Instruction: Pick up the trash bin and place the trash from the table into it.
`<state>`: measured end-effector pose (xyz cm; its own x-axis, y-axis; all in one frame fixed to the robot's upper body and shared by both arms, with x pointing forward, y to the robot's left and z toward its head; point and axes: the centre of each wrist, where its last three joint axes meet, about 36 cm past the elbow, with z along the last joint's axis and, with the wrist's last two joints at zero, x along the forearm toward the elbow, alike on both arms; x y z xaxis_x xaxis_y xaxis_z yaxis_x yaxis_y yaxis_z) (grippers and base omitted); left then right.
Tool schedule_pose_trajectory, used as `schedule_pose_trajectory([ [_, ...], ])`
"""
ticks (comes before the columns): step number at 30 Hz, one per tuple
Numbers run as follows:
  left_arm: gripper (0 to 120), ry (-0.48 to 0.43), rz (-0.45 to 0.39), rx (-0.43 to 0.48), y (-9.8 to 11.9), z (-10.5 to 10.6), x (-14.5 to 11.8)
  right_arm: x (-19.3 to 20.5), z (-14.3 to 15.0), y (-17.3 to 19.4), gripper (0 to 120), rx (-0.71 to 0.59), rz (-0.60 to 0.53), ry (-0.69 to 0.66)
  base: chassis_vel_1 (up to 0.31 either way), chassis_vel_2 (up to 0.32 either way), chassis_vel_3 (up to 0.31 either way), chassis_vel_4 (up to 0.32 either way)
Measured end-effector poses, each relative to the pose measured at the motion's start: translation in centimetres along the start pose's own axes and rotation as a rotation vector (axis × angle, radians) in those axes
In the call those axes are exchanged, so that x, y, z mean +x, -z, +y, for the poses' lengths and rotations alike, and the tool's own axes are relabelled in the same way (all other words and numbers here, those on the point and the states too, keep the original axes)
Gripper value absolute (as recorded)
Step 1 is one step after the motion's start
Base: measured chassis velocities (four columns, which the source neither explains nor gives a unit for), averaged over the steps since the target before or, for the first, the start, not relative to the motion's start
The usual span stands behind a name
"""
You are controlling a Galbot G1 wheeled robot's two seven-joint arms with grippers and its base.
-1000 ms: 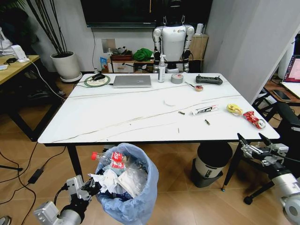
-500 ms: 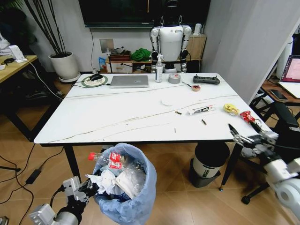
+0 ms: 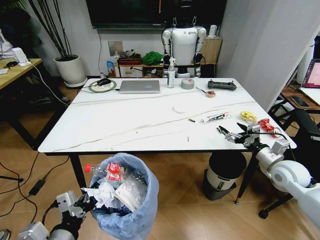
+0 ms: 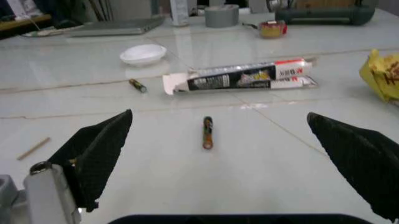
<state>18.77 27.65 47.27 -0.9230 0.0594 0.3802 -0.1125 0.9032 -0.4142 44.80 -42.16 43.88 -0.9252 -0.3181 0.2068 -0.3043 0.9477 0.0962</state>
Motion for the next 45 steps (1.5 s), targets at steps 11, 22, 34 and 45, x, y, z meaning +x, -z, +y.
schedule_pose_trajectory([
  [11,0,-0.005,0.01,0.012,-0.5,-0.3,-0.2,-1.7,0.5,-0.3,100,-0.013,0.047,-0.006,0.0,0.0,0.0,0.0],
  [22,0,-0.01,0.017,0.015,-0.8,-0.3,-0.4,-4.1,1.0,-1.0,100,-0.009,0.07,0.011,0.0,0.0,0.0,0.0],
  [34,0,-0.02,0.019,0.023,-1.0,-0.4,-0.8,-6.5,0.5,-0.7,100,-0.002,0.07,0.005,0.0,0.0,0.0,0.0],
  [45,0,-0.025,0.022,0.026,-0.9,-0.3,-1.2,-6.3,0.0,-1.8,100,-0.004,0.095,0.006,0.0,0.0,0.0,0.0],
])
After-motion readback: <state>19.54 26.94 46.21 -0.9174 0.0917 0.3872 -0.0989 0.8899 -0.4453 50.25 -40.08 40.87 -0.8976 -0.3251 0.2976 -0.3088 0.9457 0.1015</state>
